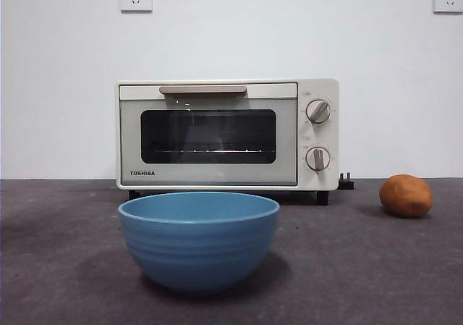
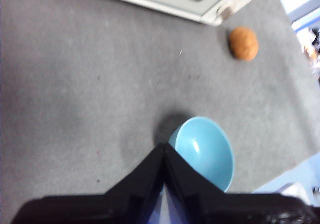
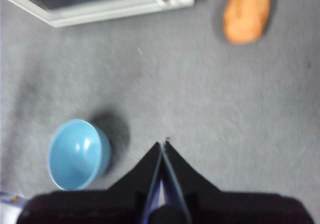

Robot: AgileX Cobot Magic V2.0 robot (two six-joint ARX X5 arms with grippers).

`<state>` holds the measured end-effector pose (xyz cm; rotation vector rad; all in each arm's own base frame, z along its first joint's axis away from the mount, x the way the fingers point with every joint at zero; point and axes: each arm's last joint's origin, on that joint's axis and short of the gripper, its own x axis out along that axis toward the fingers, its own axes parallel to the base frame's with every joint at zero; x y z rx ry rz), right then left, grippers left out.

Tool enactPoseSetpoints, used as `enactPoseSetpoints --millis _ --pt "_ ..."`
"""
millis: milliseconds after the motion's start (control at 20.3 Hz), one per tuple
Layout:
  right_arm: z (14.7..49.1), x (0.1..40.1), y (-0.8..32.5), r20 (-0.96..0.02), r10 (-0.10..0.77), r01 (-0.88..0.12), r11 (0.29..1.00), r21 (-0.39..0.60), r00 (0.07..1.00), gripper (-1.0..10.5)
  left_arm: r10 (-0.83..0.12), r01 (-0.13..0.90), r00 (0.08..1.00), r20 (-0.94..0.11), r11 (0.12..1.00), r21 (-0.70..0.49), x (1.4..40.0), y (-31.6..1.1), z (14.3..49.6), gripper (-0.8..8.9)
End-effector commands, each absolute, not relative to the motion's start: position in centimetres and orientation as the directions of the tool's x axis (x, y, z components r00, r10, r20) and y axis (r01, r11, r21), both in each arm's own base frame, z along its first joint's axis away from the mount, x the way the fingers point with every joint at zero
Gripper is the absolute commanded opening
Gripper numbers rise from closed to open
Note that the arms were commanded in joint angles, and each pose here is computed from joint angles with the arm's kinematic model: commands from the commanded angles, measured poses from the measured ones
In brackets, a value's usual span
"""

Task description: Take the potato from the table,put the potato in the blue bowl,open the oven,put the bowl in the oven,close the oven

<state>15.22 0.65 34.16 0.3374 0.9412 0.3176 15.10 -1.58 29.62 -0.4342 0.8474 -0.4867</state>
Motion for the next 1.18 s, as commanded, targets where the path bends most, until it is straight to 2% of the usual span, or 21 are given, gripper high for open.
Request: enactPoseSetpoints --millis 49,296,542,740,887,937,1085,1134,1183 --pt "33.7 16.9 0.6 -0.750 0.412 -0.125 0.904 0.410 0.517 -0.1 -0.569 0.263 0.528 -0.630 0.815 -0.516 15.8 -1.5 29.0 -0.05" --pt "32.7 20.9 1.6 -0.786 0.407 -0.130 0.910 0.394 0.465 0.0 -0.574 0.245 0.458 -0.679 0.815 -0.525 16.9 -1.7 27.8 -0.05" --pt "31.6 25.4 3.5 -0.865 0.285 -0.106 0.958 0.265 0.414 0.1 -0.583 0.267 0.436 -0.686 0.811 -0.520 17.1 -2.0 27.6 -0.05" --pt "30.1 29.0 3.9 -0.848 0.278 -0.054 0.957 0.285 0.451 0.1 -0.583 0.270 0.435 -0.686 0.811 -0.518 17.1 -2.1 27.6 -0.05" --pt "28.1 31.1 4.1 -0.855 0.275 -0.023 0.955 0.295 0.439 2.0 -0.584 0.272 0.434 -0.686 0.811 -0.518 17.1 -2.1 27.6 -0.05" --pt "27.4 31.7 4.1 -0.861 0.269 -0.018 0.957 0.290 0.432 2.2 -0.584 0.272 0.434 -0.686 0.811 -0.518 17.1 -2.1 27.6 -0.05" --pt "25.6 33.3 4.1 -0.882 0.178 0.045 0.975 0.219 0.437 2.3 -0.584 0.271 0.434 -0.687 0.811 -0.518 17.2 -2.1 27.5 -0.05" --pt "25.1 33.6 4.0 -0.885 0.153 0.056 0.979 0.197 0.439 2.8 -0.584 0.270 0.432 -0.688 0.811 -0.519 17.2 -2.1 27.5 -0.05" --pt "24.8 33.9 4.0 -0.886 0.133 0.065 0.982 0.180 0.444 3.8 -0.583 0.268 0.430 -0.689 0.811 -0.520 17.3 -2.1 27.5 -0.05"
